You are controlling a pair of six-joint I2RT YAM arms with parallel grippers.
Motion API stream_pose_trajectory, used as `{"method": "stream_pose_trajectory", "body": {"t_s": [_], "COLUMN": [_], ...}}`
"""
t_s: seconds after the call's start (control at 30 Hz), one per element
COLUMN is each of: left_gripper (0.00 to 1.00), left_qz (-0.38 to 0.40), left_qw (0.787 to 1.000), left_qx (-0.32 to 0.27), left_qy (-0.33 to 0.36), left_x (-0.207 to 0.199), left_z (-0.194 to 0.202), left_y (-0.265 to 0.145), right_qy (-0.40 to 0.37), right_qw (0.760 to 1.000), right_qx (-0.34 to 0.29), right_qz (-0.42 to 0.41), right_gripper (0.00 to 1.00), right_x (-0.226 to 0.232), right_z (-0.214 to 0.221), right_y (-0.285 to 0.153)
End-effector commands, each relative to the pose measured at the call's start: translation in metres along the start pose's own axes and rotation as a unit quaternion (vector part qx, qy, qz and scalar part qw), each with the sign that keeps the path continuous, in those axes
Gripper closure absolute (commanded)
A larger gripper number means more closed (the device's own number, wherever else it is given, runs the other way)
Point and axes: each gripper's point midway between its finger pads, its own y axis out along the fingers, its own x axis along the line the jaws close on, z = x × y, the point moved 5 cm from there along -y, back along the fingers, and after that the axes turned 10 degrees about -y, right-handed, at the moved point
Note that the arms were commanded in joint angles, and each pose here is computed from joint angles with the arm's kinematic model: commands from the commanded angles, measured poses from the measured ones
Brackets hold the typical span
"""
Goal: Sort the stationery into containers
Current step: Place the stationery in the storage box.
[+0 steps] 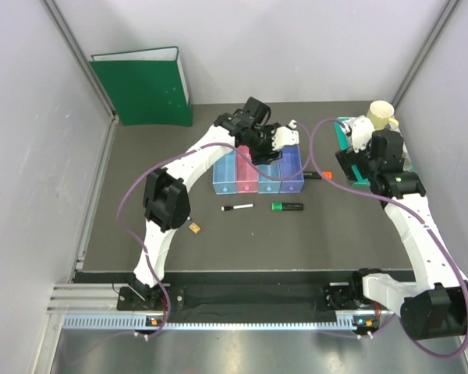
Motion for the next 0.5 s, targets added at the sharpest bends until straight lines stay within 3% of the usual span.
{"method": "stream_pose_trajectory", "body": {"t_s": [0.0, 0.47], "left_gripper": [1.0, 0.98], "left_qz": [-0.033, -0.073], "left_qw": [0.999, 0.997], "left_qx": [-0.027, 0.006], "left_qy": [0.028, 0.039], "left_x": [0.017, 0.029], "left_z": [-0.015, 0.009], "left_y": [0.004, 0.033], "right_qy": [0.022, 0.036], "right_qw": [0.999, 0.999], "right_qx": [-0.031, -0.039], "right_qz": [0.018, 0.006], "right_gripper": [0.0, 0.0], "right_x": [-0.007, -0.004], "right_z": [-0.009, -0.012], "right_y": [-0.006, -0.006]}}
